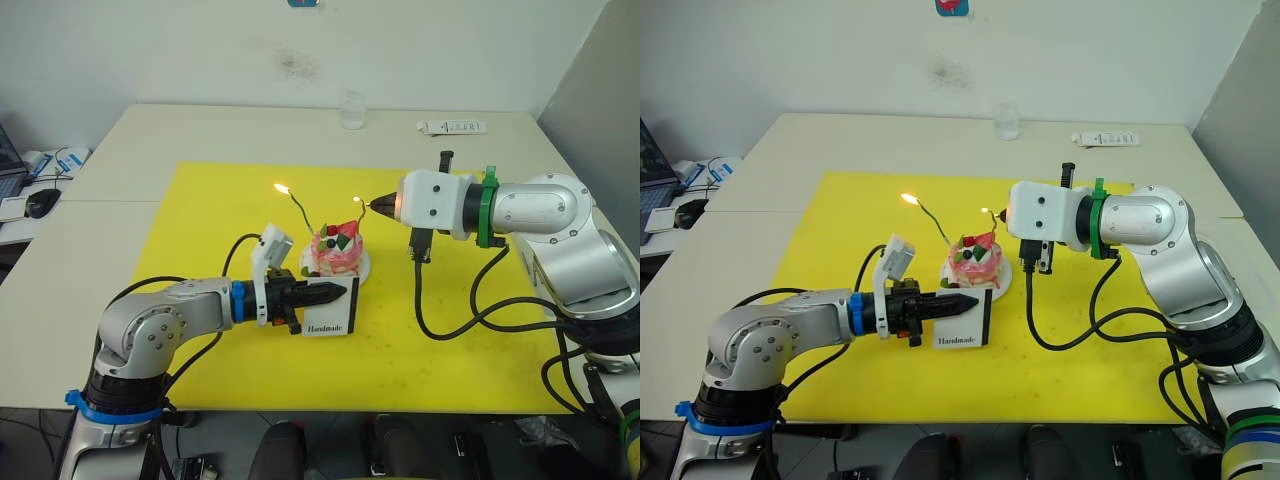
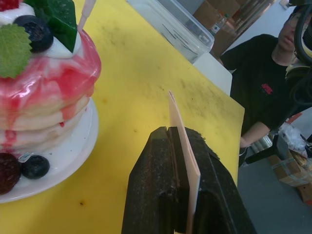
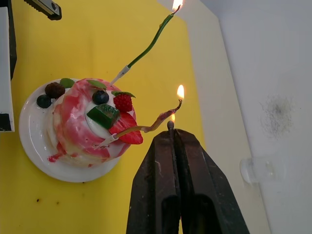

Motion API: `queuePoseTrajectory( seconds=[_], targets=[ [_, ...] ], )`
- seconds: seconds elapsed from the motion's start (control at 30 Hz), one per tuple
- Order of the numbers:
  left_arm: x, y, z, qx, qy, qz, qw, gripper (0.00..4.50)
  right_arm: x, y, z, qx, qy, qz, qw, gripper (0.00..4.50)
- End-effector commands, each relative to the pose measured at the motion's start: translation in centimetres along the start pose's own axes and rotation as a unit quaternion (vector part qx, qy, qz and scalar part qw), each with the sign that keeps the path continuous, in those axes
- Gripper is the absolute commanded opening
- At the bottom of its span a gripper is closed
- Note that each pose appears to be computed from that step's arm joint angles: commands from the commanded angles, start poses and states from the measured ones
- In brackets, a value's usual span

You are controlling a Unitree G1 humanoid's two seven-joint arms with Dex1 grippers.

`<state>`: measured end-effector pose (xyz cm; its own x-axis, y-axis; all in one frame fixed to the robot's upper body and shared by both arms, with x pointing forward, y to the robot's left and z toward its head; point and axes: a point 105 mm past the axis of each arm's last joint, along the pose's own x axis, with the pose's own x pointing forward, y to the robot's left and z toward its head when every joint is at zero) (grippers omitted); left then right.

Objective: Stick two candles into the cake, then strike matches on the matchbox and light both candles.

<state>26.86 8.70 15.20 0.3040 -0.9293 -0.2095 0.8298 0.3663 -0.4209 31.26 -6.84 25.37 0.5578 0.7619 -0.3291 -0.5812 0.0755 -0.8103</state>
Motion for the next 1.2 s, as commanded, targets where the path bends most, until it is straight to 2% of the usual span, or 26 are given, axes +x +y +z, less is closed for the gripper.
queuePoseTrajectory(
  seconds=[0.03, 0.2, 0.33, 0.47, 0.6, 0.73, 0.83, 0.97, 1.07, 1.2],
  targets=[
    [-0.1, -0.4, 0.4, 0.017, -0.005, -0.006, 1.000, 0.00, -1.6, -1.6, 0.7, -0.010, -0.004, -0.039, 0.999, 0.03],
    [-0.2, -0.6, 0.1, 0.011, -0.005, -0.007, 1.000, 0.00, -4.1, -1.7, -2.0, 0.068, 0.039, -0.078, 0.994, 0.03],
    [-0.1, -1.0, -0.3, 0.001, -0.005, -0.018, 1.000, 0.00, -7.5, -1.2, -5.6, 0.157, 0.102, -0.149, 0.971, 0.03],
    [0.3, -1.5, -0.6, -0.007, -0.007, -0.029, 1.000, 0.00, -11.2, -0.9, -9.5, 0.237, 0.157, -0.251, 0.925, 0.03],
    [1.1, -2.0, -1.1, -0.019, -0.012, -0.039, 0.999, 0.00, -14.5, 0.3, -14.0, 0.317, 0.211, -0.353, 0.855, 0.03],
    [1.6, -2.3, -1.4, -0.027, -0.017, -0.042, 0.999, 0.00, -16.4, 1.2, -17.3, 0.370, 0.250, -0.400, 0.800, 0.03],
    [1.7, -2.4, -1.6, -0.033, -0.022, -0.040, 0.998, 0.00, -16.9, 1.9, -19.2, 0.384, 0.278, -0.405, 0.781, 0.03],
    [1.8, -2.4, -1.8, -0.038, -0.028, -0.035, 0.998, 0.00, -17.4, 3.0, -21.4, 0.424, 0.311, -0.424, 0.737, 0.03],
    [1.9, -2.4, -1.8, -0.039, -0.031, -0.033, 0.998, 0.00, -17.9, 3.0, -22.4, 0.429, 0.320, -0.449, 0.716, 0.65],
    [2.0, -2.4, -1.7, -0.040, -0.037, -0.028, 0.998, 0.00, -18.4, 2.3, -22.3, 0.413, 0.318, -0.469, 0.713, 2.09]
  ],
)
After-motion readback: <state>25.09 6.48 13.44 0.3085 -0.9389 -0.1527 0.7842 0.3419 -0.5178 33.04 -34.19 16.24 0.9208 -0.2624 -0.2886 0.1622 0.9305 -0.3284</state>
